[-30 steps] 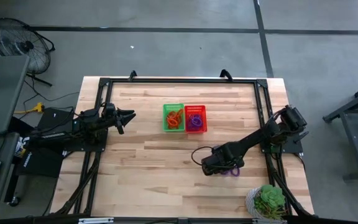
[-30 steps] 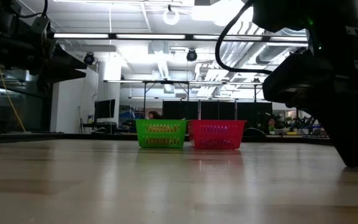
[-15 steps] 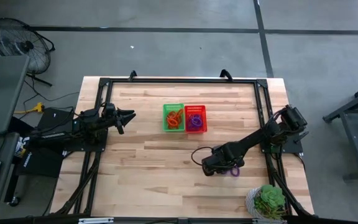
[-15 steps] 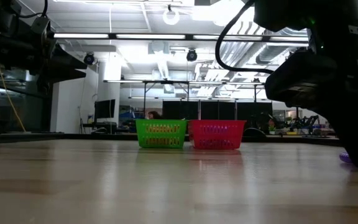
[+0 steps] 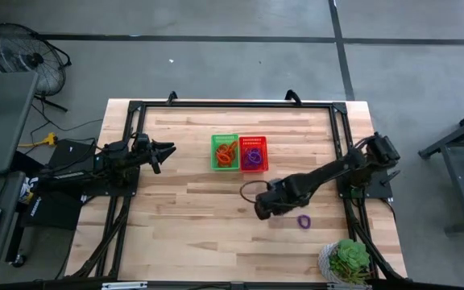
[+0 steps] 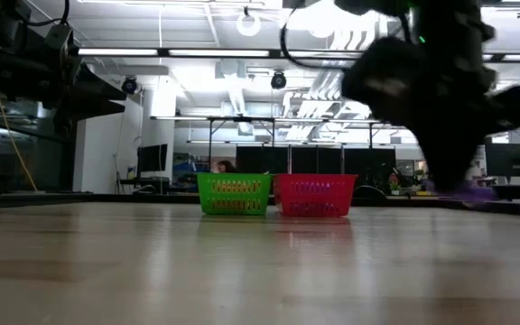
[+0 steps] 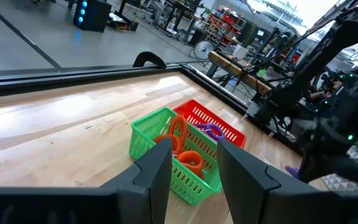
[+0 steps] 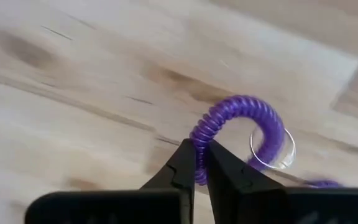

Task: Sort spring keychains
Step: Put the purple spring keychain into the orange bin

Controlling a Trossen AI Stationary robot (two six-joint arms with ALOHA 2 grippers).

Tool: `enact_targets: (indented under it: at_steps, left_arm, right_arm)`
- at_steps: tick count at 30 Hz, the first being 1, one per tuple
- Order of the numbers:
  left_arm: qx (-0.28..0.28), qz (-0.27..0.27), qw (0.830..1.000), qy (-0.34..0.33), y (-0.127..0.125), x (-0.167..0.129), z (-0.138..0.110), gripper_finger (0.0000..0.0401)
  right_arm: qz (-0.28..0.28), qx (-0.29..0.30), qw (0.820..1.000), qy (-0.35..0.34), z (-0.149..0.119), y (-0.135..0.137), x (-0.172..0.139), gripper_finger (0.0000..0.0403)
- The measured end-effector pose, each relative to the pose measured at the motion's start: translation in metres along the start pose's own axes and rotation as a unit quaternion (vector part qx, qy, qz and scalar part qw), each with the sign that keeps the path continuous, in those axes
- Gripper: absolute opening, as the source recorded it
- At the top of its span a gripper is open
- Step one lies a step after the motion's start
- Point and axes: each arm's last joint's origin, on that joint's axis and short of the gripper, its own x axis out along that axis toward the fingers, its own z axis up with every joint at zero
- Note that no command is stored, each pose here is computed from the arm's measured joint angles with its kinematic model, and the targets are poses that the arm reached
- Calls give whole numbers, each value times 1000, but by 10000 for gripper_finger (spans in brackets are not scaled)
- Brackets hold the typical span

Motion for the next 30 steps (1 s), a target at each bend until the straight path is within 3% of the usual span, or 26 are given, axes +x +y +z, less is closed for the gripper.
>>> enact_targets:
  at_steps: [9,17,22,30]
  left_arm:
    - [0,0,1000,0,0,0,0,126]
    - [0,0,1000,0,0,0,0,126]
    - [0,0,1000,0,0,0,0,126]
    - [0,0,1000,0,0,0,0,126]
  right_arm:
    - [104,-25,986,-128,44,7,-67,19]
    - [205,-87,946,-234,108,17,-99,25]
    - [193,-95,939,-269,144,8,-102,22]
    - [168,-92,947,-257,184,-8,-92,28]
